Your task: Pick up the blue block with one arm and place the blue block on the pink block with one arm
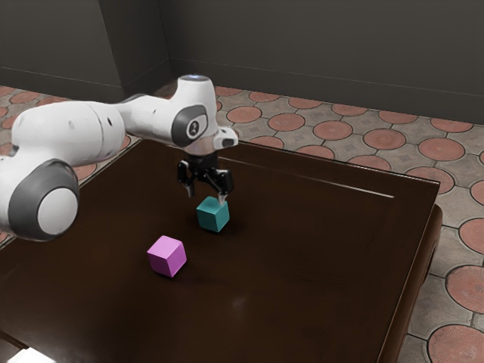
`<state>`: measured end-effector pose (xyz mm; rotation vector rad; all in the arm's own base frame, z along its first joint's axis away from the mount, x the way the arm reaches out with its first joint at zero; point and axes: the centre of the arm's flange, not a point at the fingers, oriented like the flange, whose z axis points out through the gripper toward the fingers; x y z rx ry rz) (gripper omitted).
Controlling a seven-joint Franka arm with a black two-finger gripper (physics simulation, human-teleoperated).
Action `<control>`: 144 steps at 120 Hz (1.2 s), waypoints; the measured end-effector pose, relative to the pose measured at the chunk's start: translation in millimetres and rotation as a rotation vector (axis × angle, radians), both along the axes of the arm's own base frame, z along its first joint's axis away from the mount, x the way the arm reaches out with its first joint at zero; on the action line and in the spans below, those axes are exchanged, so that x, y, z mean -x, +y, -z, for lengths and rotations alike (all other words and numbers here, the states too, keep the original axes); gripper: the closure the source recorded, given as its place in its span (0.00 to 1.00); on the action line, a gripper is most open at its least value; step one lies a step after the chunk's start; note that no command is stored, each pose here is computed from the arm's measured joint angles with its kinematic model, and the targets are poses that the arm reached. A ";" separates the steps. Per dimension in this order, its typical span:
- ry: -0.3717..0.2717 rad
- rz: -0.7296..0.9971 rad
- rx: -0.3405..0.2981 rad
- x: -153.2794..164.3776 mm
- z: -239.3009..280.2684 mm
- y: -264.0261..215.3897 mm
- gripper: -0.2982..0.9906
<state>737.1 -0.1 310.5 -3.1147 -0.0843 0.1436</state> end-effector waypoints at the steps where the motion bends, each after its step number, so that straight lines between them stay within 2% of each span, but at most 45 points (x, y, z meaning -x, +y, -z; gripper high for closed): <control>1: 0.001 -0.001 0.000 -0.2 1.5 0.1 0.23; 16: 0.023 -0.012 0.001 -1.0 28.2 -0.3 0.23; 48: 0.030 -0.030 0.003 -2.6 54.2 -4.6 0.23; 68: 0.013 -0.036 0.007 -5.5 53.1 -7.8 0.35; 90: 0.008 -0.043 0.006 -5.9 53.1 -8.7 0.41; 120: 0.001 -0.043 0.003 -4.2 43.6 -12.0 0.45; 144: -0.014 -0.042 -0.004 15.7 -9.5 -7.2 0.46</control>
